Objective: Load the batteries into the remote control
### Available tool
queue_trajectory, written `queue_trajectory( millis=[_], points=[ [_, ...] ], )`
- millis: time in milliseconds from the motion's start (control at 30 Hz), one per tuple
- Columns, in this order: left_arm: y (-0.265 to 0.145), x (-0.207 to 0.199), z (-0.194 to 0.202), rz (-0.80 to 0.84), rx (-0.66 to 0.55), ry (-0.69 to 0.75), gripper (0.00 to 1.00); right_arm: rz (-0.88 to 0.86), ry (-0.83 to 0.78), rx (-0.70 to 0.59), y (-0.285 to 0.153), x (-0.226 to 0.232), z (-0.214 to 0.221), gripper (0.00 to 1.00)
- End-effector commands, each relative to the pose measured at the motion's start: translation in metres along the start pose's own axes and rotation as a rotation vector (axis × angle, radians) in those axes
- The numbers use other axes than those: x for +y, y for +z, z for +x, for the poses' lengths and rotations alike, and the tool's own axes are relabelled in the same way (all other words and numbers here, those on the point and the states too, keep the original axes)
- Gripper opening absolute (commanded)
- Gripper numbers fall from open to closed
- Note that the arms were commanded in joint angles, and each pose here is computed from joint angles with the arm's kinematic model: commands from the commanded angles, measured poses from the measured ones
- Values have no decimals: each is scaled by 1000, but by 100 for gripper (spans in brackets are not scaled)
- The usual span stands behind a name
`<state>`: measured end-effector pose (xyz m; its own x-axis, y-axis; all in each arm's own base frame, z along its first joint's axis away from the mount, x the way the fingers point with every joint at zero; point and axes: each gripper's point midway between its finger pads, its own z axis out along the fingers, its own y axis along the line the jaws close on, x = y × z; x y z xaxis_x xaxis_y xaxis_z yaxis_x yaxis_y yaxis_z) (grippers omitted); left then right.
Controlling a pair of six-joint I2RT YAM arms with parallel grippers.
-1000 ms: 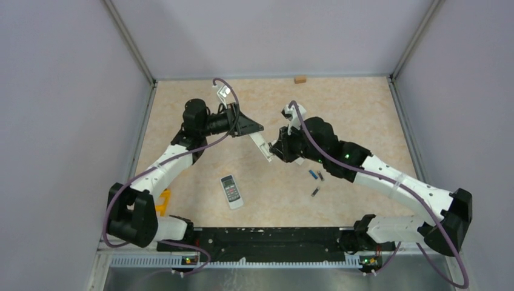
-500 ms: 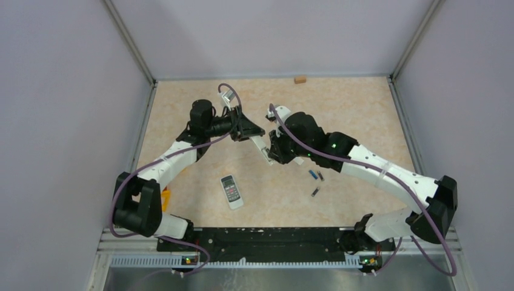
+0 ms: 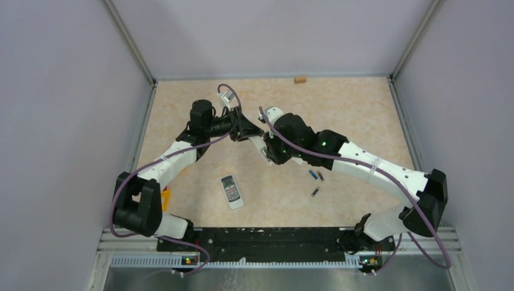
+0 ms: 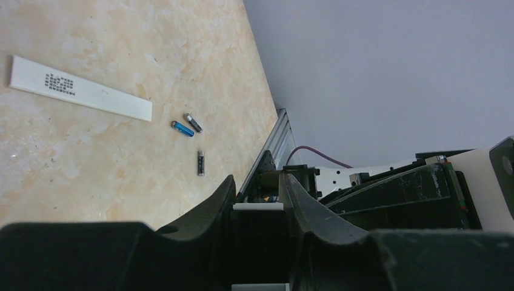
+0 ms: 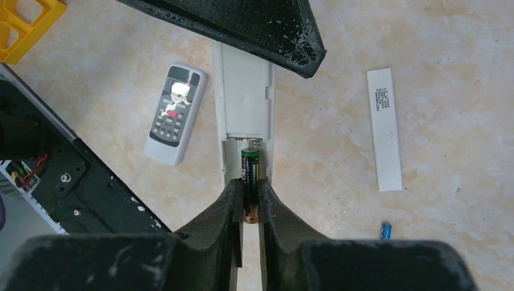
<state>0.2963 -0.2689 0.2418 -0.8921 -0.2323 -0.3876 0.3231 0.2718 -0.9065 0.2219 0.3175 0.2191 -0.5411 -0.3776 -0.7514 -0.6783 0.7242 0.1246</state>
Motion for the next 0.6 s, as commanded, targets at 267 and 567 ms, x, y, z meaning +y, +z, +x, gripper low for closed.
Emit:
queue_trajectory(
  millis=[267, 567],
  points=[
    [-1, -15, -1, 45, 3, 24, 0, 97, 29, 44, 2, -11, 4, 13],
    [-1, -13, 0, 40, 4, 12, 0, 144, 45, 60, 5, -18, 8, 19]
  ],
)
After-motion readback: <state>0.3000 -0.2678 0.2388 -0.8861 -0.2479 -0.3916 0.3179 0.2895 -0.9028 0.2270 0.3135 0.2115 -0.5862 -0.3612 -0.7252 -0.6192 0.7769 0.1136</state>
